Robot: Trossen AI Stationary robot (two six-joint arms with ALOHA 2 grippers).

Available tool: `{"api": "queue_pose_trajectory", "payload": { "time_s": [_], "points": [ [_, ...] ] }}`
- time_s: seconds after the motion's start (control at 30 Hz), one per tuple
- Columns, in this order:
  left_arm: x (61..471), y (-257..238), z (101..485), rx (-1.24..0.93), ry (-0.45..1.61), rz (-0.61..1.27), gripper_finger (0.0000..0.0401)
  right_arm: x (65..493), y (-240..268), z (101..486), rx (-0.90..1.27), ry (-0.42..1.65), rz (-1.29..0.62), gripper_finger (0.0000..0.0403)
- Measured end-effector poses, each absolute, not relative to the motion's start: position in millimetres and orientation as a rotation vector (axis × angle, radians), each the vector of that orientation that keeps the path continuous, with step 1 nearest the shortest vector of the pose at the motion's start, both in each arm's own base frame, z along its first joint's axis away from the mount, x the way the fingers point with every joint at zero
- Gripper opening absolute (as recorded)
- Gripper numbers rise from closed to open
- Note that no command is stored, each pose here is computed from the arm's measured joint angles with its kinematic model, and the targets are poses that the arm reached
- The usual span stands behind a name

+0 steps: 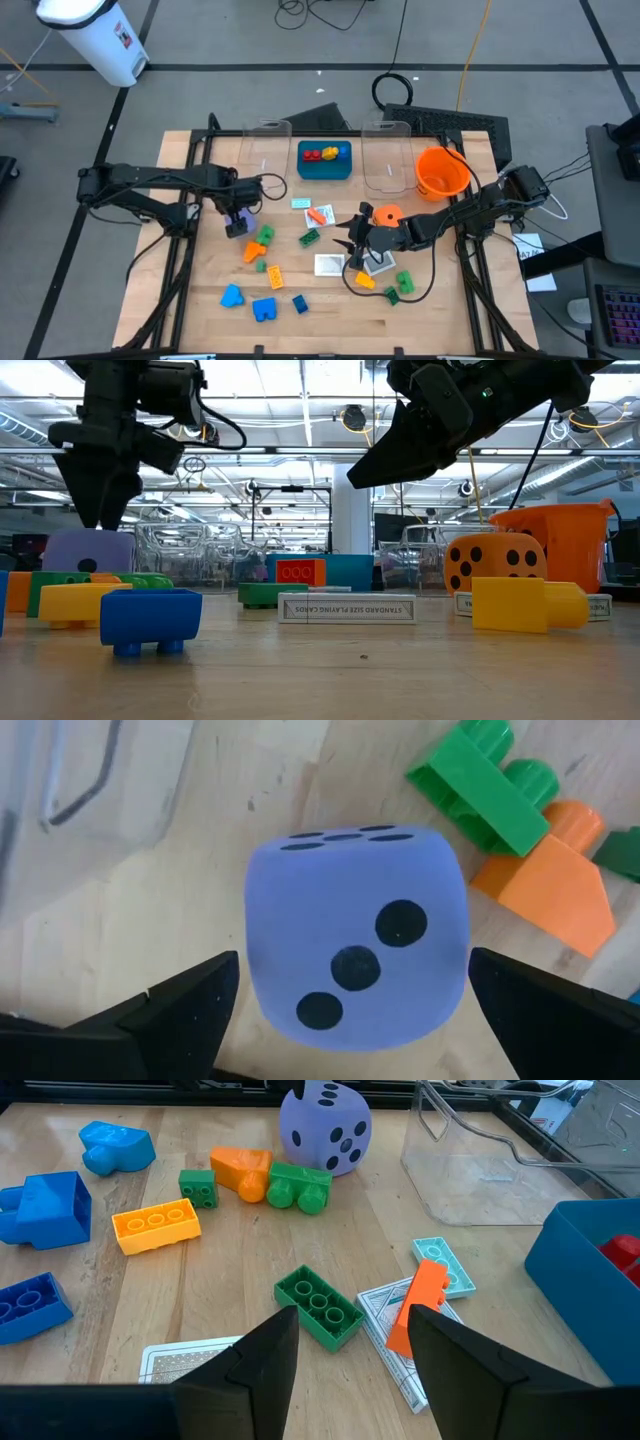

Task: Pick & Place Toys
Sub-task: Put the purple dice into the left transparent bin

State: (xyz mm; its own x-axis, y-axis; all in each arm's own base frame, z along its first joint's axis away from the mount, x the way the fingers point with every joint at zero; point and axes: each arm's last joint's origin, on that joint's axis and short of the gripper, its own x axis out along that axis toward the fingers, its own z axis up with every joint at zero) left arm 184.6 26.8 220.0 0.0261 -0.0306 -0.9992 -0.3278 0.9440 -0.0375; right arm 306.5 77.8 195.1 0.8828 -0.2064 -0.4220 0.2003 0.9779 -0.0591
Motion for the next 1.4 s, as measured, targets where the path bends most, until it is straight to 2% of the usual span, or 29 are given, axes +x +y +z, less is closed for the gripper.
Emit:
{"api": "queue_pose_trajectory", "payload": {
  "time_s": [0.43, 0.67, 1.27, 1.4],
  "points": [
    [181, 35, 203, -0.382, 1.529, 0.189, 0.0400, 306, 78, 195, -0.016, 0.447, -0.212, 0.0185],
    [183, 38, 202, -0.341, 1.508, 0.159, 0.0400, 306, 78, 195, -0.017, 0.448, -0.212, 0.0185],
    [185, 37, 202, -0.385, 1.483, 0.232, 0.0399, 306, 78, 194, -0.017, 0.450, -0.212, 0.0185],
    [185, 37, 202, -0.359, 1.483, 0.221, 0.0384, 306, 78, 194, -0.018, 0.451, -0.212, 0.0185]
  ]
}}
